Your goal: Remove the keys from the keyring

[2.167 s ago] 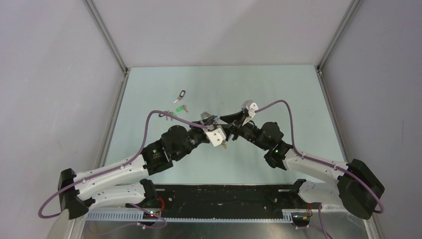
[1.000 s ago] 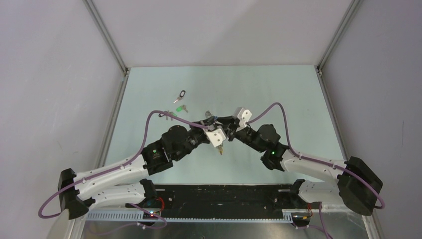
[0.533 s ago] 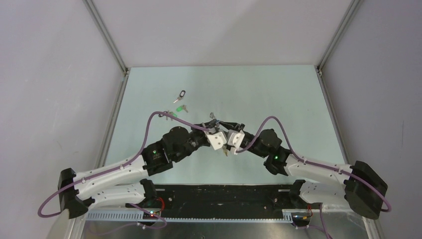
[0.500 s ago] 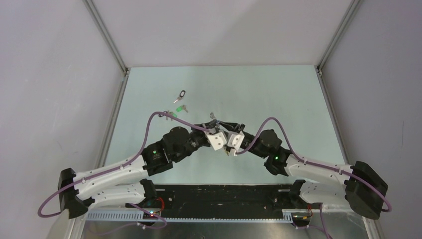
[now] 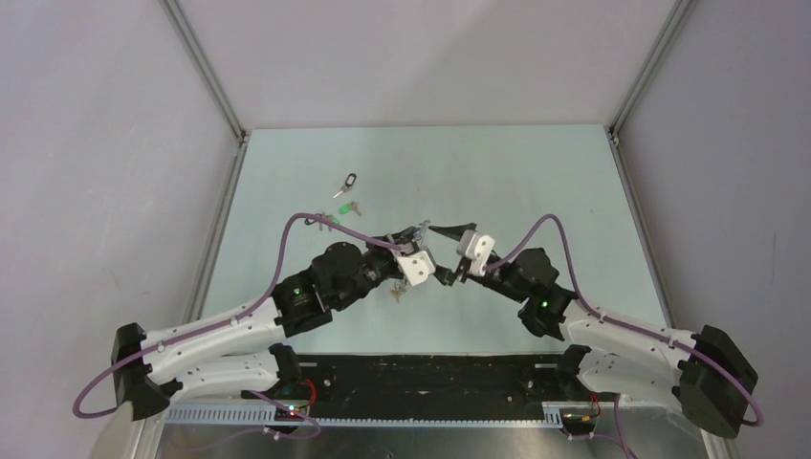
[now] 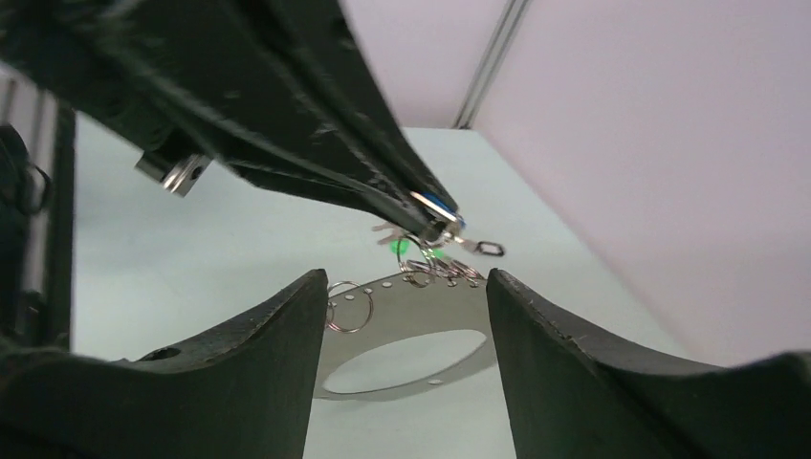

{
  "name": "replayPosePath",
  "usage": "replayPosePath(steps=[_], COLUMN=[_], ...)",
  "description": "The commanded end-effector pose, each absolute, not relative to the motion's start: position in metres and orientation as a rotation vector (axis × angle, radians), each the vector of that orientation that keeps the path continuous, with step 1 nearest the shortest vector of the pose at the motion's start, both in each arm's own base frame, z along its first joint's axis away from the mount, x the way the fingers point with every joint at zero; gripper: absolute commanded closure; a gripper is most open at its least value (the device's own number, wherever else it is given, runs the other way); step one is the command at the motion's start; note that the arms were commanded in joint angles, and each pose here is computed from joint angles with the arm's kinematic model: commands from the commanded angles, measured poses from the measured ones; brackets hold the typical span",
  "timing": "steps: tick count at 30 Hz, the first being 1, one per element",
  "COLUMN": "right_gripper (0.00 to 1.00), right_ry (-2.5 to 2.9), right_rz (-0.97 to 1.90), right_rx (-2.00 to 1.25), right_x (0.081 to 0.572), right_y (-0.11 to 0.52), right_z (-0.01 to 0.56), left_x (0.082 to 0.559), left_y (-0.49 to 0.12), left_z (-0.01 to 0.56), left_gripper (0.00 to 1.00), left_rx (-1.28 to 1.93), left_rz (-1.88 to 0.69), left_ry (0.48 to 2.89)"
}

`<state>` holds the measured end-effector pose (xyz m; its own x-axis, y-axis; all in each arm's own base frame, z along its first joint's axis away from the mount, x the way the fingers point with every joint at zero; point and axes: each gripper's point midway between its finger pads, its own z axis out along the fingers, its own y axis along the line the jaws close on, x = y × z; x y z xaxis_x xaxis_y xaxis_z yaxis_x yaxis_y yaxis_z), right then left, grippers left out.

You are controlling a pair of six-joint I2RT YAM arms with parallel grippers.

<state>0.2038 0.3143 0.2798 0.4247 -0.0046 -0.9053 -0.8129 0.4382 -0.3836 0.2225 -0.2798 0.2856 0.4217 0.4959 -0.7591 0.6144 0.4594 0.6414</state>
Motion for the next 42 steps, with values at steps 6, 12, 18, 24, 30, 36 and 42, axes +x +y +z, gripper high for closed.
replayPosePath(steps=[6, 12, 18, 24, 30, 36, 42], right_gripper=[0.41, 0.47, 0.5, 0.5, 0.53, 0.58, 0.52], right_ry=[1.185, 1.179, 1.159, 1.036, 0.962, 0.961, 0.992], right_rz=[0.984, 1.006, 0.964, 0.862, 0.764, 0.791, 0.913], right_rx=[-0.652, -0.653, -0.751, -0.927, -0.993, -0.925, -0.872], right_x=[0.208, 0.205, 0.201, 0.193, 0.2, 0.212, 0.212], right_y=[0.312, 0.318, 0.314, 0.304, 0.297, 0.292, 0.3], right_z=[0.305, 0.305, 0.297, 0.283, 0.281, 0.291, 0.301], left_x=[0.226, 0.226, 0.226, 0.222, 0.22, 0.219, 0.219], left_y=[-0.278, -0.277, -0.276, -0.278, -0.278, -0.279, -0.279], left_z=[0.338, 0.338, 0.339, 0.339, 0.337, 0.337, 0.336], left_gripper=[1.0, 1.0, 1.0, 1.0, 1.0, 1.0, 1.0], left_rx=[1.026, 1.025, 1.023, 1.041, 1.059, 1.062, 1.061], left_rz=[-0.13, -0.128, -0.13, -0.139, -0.144, -0.148, -0.147], left_ry=[1.139, 1.139, 1.135, 1.117, 1.102, 1.099, 1.102])
